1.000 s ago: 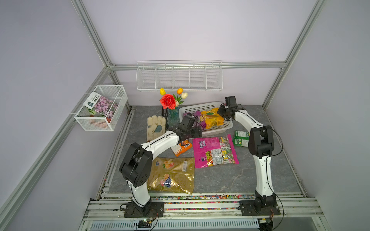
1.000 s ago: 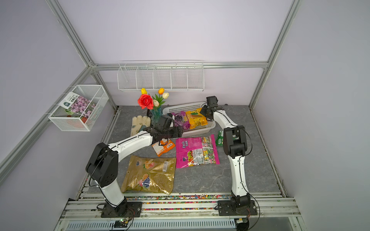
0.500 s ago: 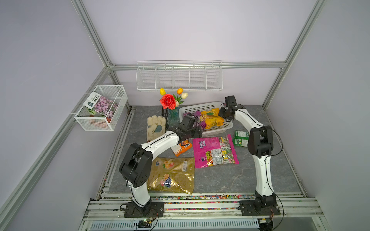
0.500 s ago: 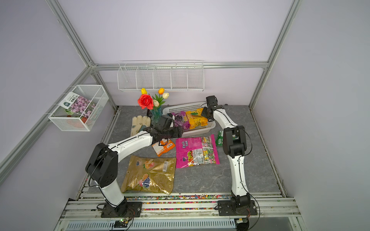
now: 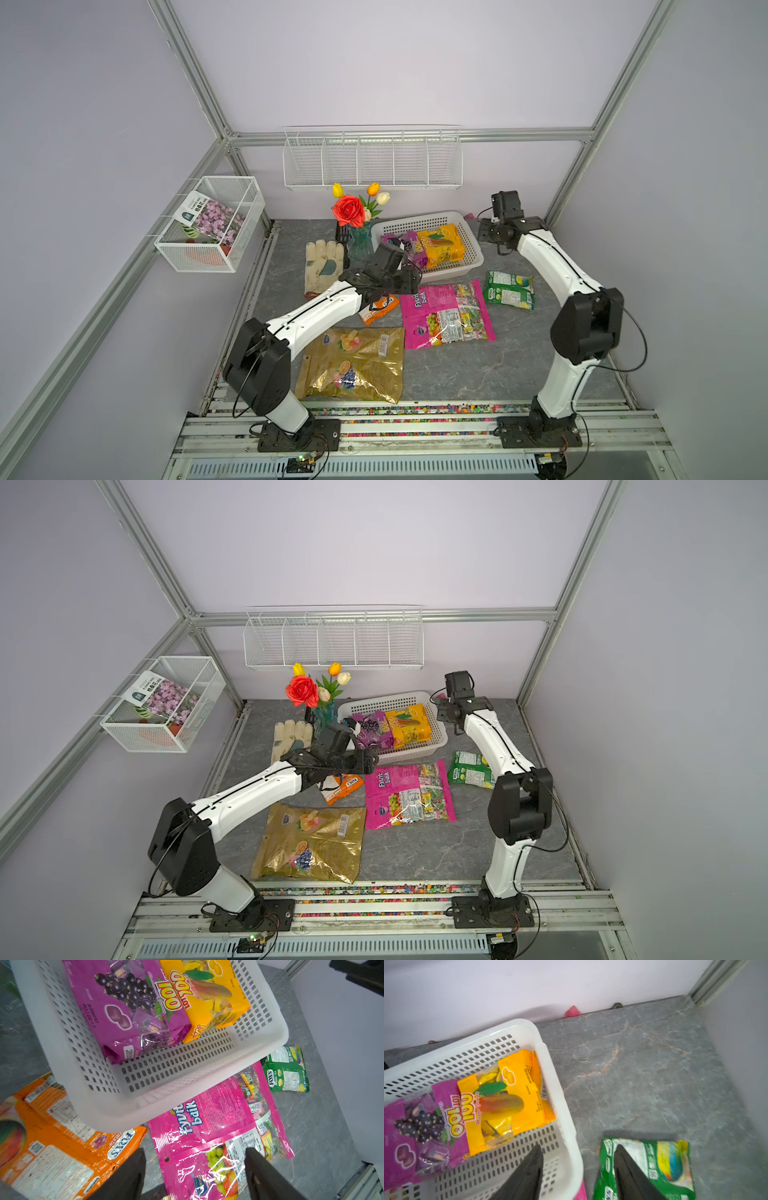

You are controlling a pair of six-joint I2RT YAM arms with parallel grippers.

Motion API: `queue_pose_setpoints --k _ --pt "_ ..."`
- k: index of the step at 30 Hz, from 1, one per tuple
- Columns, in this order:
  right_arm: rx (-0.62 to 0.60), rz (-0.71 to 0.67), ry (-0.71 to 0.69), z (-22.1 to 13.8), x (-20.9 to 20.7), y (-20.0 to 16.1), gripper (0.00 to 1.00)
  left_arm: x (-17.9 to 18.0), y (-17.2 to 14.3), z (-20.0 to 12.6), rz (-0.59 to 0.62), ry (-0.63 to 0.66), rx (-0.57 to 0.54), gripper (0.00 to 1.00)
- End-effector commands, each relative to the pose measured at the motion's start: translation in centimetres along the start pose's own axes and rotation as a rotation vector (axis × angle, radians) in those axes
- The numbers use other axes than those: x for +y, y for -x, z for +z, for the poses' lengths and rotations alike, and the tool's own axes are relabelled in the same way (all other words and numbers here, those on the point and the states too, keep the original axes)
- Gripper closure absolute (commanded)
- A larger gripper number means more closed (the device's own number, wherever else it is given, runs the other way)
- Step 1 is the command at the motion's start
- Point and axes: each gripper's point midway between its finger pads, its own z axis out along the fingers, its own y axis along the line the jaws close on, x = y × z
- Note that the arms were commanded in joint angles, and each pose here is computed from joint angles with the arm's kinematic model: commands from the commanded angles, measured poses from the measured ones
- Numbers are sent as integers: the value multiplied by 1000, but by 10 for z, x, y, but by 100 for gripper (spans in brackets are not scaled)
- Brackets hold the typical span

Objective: Put the candies in the basket
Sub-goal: Place the candy in the basket.

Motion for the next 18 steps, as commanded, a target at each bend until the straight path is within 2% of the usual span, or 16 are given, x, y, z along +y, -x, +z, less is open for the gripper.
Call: queue_pose_setpoints --k 1,2,4,5,6,8,9,13,15,18 --pt "68 -102 -143 -2 -36 -37 42 3 -8 -17 12 13 40 22" --pt "74 -108 -156 -7 -41 -44 39 2 -9 -21 19 13 46 22" --pt "83 -108 -139 -19 -46 -64 20 3 -9 -32 36 19 50 22" --pt "90 -88 -126 -24 -48 -74 6 5 -10 -36 43 26 50 22" --pt "101 -56 -97 -30 -49 -86 1 8 -12 -39 55 37 54 22" --pt "136 3 -18 -39 -43 -109 1 15 -17 -42 61 66 59 22" --pt "181 20 65 -43 -30 -127 1 19 -21 -43 67 80 66 21" --pt "449 83 292 -61 5 -206 1 37 -34 -38 84 150 94 22" --pt "526 98 336 -71 7 -235 3 45 -38 -32 64 166 125 22" --pt "591 124 364 -79 4 -266 9 37 -47 -22 55 75 165 22"
